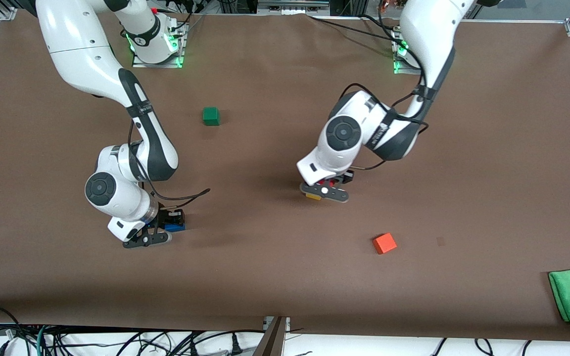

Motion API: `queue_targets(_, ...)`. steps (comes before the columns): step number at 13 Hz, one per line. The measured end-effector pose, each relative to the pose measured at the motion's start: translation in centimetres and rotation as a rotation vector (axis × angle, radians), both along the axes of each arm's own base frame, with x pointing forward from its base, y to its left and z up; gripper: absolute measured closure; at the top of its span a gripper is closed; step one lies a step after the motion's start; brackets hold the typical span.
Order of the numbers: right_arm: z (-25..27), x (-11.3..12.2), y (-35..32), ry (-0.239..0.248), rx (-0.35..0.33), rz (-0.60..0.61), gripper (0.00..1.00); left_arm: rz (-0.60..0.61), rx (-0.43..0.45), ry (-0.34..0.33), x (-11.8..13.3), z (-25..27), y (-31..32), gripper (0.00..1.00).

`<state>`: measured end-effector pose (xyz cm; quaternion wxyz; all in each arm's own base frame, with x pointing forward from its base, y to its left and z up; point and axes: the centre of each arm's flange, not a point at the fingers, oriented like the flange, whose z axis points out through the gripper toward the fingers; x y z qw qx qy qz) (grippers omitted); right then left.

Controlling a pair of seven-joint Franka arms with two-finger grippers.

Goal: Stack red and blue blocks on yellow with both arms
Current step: 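Grasp the red cube with the left gripper while the right gripper reaches the blue cube, then lower the red cube onto the yellow cube while the right gripper grasps blue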

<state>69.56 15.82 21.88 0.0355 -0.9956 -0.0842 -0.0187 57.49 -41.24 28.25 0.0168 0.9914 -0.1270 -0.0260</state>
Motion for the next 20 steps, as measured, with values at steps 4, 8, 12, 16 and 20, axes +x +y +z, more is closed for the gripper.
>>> queue_targets(4, 4.9, 0.1, -0.2, 0.068, -0.001, 0.008, 0.46, -0.038, 0.023, -0.024, -0.3, -1.9, -0.7, 0.44)
queue_targets(8, 14.8, 0.1, 0.3, 0.112, 0.011, 0.020, 0.46, -0.048, 0.027, -0.024, -0.5, -2.0, -1.1, 0.44)
queue_targets(12, 20.2, 0.0, 4.3, 0.090, 0.025, -0.075, 0.46, -0.058, 0.029, -0.021, -0.9, -2.9, -1.6, 0.44)
queue_targets(16, 20.0, -0.8, 8.6, 0.096, 0.022, -0.140, 0.46, -0.072, 0.040, -0.023, -1.2, -3.6, -1.8, 0.44)
queue_targets(20, 20.4, -0.9, 9.4, 0.089, 0.026, -0.162, 0.46, -0.071, 0.041, -0.025, -1.1, -3.6, -1.7, 0.44)
